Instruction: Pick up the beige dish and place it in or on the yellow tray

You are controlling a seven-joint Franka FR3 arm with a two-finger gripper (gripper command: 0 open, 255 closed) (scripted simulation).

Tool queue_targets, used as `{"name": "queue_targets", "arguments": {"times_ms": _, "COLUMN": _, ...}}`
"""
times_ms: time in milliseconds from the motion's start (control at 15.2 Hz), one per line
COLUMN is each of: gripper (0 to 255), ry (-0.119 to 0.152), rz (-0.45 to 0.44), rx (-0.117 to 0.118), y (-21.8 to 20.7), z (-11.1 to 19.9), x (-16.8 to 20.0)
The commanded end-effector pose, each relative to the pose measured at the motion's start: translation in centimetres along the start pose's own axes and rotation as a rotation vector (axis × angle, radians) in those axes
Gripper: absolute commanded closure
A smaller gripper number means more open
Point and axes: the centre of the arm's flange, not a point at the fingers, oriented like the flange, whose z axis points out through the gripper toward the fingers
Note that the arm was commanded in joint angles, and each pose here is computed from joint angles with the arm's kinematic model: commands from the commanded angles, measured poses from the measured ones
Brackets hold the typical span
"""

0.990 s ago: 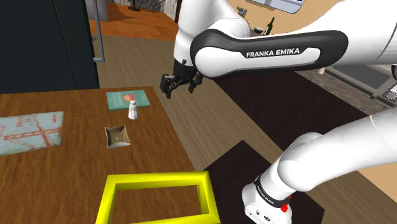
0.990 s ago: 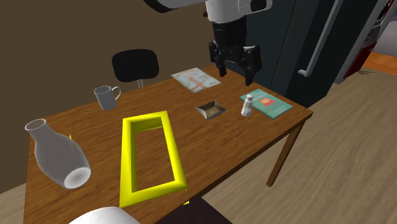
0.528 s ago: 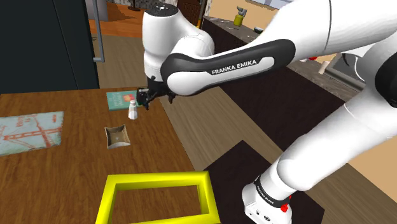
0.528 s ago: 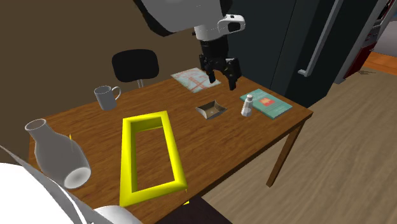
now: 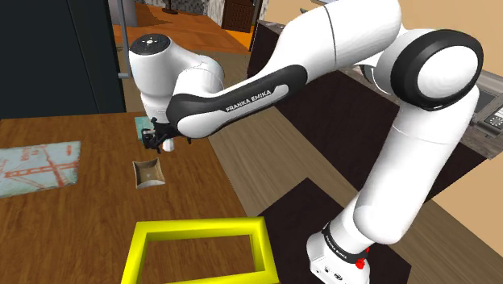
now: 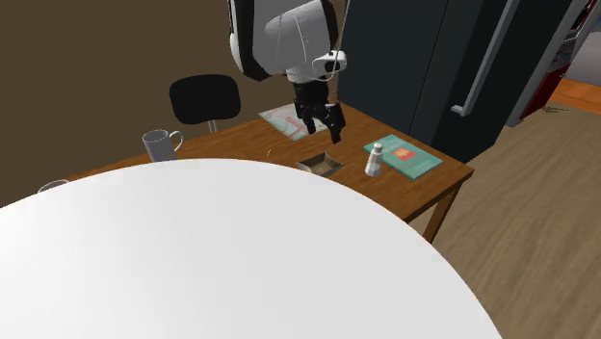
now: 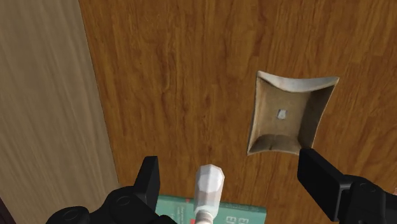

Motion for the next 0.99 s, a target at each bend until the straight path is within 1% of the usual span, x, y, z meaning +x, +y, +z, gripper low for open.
{"name": "queue_targets", "arguments": {"times_ms": 0, "gripper": 0, "ry": 0.001, "rz": 0.004, "rx": -0.011, "y": -2.4, "z": 1.8, "x": 0.6}}
{"name": "queue_targets", "arguments": {"times_ms": 792, "gripper": 0, "ry": -0.003, "rz": 0.018, "rx": -0.07, "y": -15.6, "z": 11.4, "x": 3.6}}
{"name": "queue_targets", "arguments": {"times_ms": 924, "gripper": 0, "ry": -0.003, "rz": 0.018, "rx": -0.07, "y": -15.5, "z": 12.5, "x": 3.6}}
